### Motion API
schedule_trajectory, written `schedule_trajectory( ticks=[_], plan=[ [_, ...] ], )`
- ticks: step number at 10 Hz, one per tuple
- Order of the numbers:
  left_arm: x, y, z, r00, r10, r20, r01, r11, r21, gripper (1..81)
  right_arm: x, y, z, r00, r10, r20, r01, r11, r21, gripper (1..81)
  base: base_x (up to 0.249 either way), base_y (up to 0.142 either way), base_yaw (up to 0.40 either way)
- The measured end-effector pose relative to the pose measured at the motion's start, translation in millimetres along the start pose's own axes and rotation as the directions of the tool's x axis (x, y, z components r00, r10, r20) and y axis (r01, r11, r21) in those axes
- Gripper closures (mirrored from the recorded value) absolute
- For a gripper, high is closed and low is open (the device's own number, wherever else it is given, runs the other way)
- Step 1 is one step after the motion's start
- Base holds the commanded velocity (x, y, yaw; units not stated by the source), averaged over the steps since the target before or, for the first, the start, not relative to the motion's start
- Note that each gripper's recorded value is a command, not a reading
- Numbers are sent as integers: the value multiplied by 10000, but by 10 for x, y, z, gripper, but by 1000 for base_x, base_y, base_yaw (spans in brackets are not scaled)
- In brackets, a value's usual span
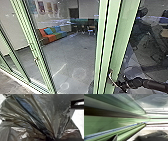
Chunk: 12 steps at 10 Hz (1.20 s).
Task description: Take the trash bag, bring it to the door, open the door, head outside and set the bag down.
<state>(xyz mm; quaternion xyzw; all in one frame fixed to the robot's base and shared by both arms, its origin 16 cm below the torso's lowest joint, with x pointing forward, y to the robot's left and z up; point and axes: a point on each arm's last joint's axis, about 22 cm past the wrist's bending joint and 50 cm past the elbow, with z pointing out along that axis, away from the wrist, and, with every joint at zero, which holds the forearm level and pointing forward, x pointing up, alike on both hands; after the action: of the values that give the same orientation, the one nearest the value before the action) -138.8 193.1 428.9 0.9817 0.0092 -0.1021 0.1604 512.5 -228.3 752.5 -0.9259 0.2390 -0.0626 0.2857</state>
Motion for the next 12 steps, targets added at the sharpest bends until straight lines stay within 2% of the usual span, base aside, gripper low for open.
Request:
schedule_trajectory(
  ticks=[2, 4, 12],
  plan=[
    [2, 3, 1, 10000, -1, -9, 1, 10000, -6, 811, -140, -6, -57, 9988, 1, 485, 5, 9999, -121, 10, 0, 0, 0],
    [-1, 2, 2, 10000, 1, -17, -1, 10000, -6, 811, -223, -11, -82, 9976, 22, 699, -12, 9999, -147, 10, 0, 0, 0],
    [-11, 3, 3, 10000, -14, -8, 14, 10000, -7, 811, -126, -22, -203, 9980, 7, 640, 12, 9996, -297, 10, 0, 0, 0]
  ],
)
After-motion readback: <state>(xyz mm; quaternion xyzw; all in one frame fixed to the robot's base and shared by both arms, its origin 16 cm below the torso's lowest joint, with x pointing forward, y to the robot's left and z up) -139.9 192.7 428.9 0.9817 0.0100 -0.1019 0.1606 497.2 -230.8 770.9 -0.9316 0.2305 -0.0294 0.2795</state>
